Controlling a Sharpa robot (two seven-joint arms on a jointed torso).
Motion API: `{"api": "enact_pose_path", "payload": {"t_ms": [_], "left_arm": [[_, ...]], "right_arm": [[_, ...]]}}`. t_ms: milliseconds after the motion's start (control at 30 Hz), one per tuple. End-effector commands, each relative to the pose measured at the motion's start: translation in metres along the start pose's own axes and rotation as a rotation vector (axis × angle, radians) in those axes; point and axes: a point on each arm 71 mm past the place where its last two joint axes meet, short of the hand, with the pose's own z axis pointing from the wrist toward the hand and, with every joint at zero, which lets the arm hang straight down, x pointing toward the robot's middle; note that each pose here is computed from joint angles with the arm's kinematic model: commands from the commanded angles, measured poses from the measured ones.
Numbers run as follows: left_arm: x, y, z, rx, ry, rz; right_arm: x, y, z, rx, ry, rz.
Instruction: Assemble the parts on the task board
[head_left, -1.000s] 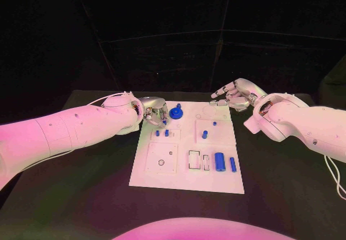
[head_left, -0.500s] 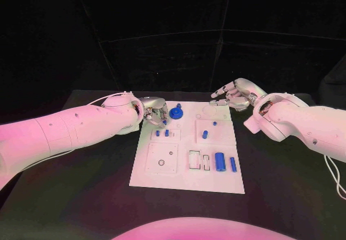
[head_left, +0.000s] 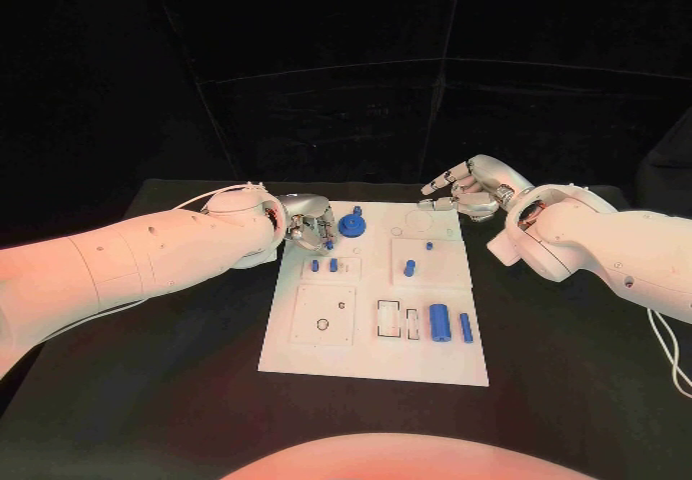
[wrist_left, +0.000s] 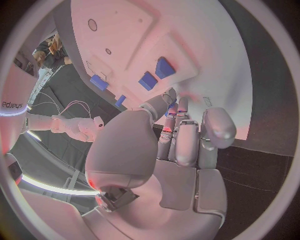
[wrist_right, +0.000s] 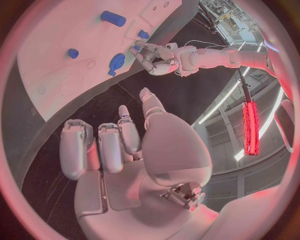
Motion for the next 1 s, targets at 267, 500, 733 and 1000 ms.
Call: {"api": "enact_pose_path", "payload": {"t_ms": [267, 500, 733, 1000], "left_arm": [[-0.0021, 0.0064, -0.0035, -0.017, -0.008, -0.004], [-0.014, 0.026, -0.0163, -0.04, -0.117, -0.057], [-0.0285, 0.0435, -0.0316, -0.02, -0.258, -0.341], [-0.0357, 0.0426, -0.0433, 0.129, -0.352, -0.955]], "right_arm": [[-0.001, -0.001, 0.0, 0.006, 0.008, -0.009], [-0.002, -0.008, 0.0, 0.018, 0.067, -0.175], [0.001, -0.007, -0.002, -0.026, 0.111, -0.474], [0.013, -0.003, -0.005, -0.074, 0.096, -0.706]]}}
